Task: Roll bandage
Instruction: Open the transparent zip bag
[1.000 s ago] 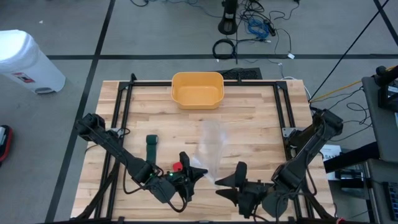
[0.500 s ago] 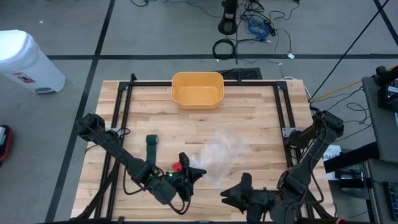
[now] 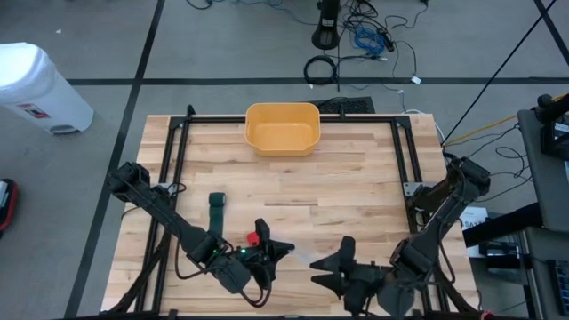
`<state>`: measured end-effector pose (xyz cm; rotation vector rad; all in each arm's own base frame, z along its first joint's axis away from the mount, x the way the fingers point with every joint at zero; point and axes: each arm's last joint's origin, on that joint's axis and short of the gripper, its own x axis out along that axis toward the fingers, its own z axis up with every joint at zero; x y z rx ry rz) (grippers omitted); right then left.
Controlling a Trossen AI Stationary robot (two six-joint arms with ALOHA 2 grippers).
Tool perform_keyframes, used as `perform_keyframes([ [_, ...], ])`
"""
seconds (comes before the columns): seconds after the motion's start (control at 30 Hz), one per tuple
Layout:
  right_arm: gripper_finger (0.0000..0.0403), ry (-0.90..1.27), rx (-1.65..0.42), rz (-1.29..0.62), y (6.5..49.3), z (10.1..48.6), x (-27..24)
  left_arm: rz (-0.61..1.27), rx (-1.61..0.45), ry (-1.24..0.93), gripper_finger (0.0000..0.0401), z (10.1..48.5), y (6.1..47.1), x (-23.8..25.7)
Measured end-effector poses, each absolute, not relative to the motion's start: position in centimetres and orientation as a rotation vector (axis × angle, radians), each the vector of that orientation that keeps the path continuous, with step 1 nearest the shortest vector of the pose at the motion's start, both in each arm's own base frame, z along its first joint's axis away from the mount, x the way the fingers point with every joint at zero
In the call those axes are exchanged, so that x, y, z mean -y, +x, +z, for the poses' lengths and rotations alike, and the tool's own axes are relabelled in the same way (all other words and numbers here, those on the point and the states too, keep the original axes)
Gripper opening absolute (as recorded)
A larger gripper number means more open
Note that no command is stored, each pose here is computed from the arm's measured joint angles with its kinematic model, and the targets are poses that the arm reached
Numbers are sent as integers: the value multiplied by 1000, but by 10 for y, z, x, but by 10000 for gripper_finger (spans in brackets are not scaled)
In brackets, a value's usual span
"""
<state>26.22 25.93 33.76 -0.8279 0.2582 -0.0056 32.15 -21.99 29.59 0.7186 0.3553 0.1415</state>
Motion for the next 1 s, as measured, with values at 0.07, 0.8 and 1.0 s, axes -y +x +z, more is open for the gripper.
perform_keyframes([
  [0.07, 178, -813, -263, -19, 265, 338, -256, 141, -356, 719, 9, 296, 321, 220],
  [0.8, 17, -837, -279, -22, 267, 336, -253, 141, -356, 725, 8, 296, 321, 220],
  [1.0, 3, -860, -281, -14, 267, 336, -253, 139, -355, 719, 9, 296, 321, 221],
])
